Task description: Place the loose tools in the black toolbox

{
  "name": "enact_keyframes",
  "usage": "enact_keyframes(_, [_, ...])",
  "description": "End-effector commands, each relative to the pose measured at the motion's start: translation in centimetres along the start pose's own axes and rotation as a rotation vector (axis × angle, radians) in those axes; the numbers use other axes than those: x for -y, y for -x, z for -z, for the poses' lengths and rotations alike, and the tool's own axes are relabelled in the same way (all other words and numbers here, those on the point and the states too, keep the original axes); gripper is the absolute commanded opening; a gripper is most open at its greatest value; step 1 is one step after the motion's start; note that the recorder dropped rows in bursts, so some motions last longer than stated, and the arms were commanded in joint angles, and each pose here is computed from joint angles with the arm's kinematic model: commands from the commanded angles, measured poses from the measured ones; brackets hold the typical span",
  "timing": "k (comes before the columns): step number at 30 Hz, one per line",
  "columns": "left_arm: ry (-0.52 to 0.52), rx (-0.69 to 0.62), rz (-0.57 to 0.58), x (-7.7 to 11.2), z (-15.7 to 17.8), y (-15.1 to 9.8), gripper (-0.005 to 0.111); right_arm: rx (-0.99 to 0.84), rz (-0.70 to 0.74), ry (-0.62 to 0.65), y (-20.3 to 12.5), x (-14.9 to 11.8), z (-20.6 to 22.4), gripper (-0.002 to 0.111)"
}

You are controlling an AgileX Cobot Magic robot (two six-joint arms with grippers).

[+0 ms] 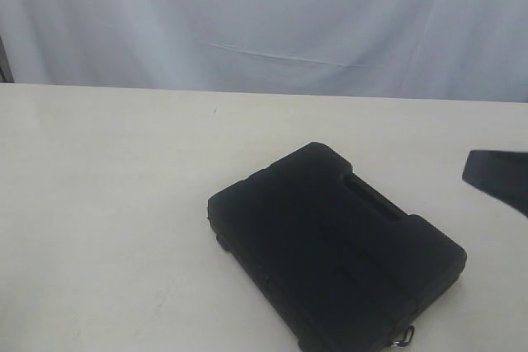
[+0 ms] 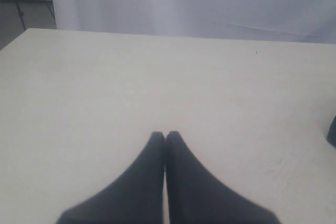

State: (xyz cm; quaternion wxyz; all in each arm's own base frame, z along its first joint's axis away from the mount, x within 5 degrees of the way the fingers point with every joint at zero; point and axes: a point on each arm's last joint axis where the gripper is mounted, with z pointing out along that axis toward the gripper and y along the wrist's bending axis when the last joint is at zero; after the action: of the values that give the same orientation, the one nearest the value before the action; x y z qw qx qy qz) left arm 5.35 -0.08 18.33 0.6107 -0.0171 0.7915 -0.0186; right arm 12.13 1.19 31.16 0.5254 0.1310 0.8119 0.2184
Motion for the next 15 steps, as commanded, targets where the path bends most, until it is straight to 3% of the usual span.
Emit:
enact_keyframes(1, [-0.006,0.002,0.004,0.0,0.0,-0.1,0.000,-0.061,0.022,-0.047,-2.2,1.3,-0.4,0.000])
enact_keyframes(11, [-0.006,0.002,0.004,0.0,0.0,-0.1,0.000,-0.077,0.047,-0.100,-3.3,2.1,-0.2,0.000])
enact_keyframes(15, [-0.006,0.002,0.004,0.0,0.0,-0.1,0.000,-0.060,-0.015,-0.104,-3.8,2.2,0.2,0.000])
